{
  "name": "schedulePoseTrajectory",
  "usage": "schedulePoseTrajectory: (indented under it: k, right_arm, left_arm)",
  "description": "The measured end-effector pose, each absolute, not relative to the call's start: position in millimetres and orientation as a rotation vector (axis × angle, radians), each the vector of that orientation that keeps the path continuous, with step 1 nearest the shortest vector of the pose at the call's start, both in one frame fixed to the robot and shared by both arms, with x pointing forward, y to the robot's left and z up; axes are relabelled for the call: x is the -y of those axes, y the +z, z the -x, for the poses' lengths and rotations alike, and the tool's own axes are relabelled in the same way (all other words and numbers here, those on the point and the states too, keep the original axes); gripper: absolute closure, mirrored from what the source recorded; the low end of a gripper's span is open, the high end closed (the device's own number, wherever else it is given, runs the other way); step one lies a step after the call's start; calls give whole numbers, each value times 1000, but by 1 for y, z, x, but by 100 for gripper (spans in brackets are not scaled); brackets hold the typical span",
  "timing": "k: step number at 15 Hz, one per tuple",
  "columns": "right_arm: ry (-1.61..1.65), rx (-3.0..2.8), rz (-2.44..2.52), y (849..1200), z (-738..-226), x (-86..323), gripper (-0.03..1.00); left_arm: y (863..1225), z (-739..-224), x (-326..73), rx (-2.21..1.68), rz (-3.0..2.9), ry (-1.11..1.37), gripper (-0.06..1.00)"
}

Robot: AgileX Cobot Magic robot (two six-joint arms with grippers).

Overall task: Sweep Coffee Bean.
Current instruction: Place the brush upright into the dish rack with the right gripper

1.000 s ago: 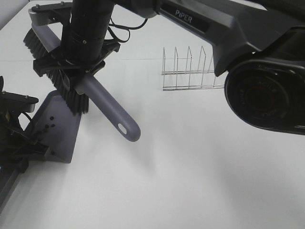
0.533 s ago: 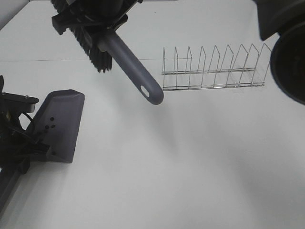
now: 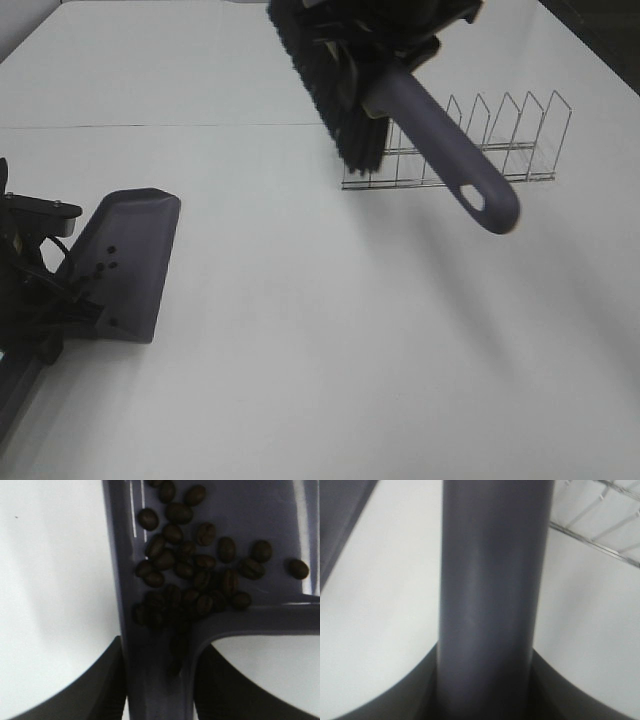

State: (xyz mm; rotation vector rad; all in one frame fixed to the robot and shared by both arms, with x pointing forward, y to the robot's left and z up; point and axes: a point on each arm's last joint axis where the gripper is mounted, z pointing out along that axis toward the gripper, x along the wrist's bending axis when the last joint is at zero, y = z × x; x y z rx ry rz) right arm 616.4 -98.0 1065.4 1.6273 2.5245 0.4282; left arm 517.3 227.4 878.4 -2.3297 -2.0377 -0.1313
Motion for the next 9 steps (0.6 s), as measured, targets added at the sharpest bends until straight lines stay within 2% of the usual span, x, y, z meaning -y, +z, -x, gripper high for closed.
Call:
schedulePoseTrajectory:
  k: [2, 4, 7, 9]
  right_arm:
    - [311, -2502, -1752, 1052, -604, 135, 69]
    - [163, -2474, -1905, 1022, -585, 174, 69]
    - [43, -2411, -2066, 977, -570, 210, 69]
    - [28, -2306, -2193, 960, -566, 231, 69]
  left_arm:
    - [878, -517, -227, 2038, 2330, -131, 60]
    - [878, -517, -227, 2042, 2327, -128, 60]
    - [878, -517, -227, 2043, 2327, -127, 60]
    - [878, -517, -227, 2042, 2328, -127, 60]
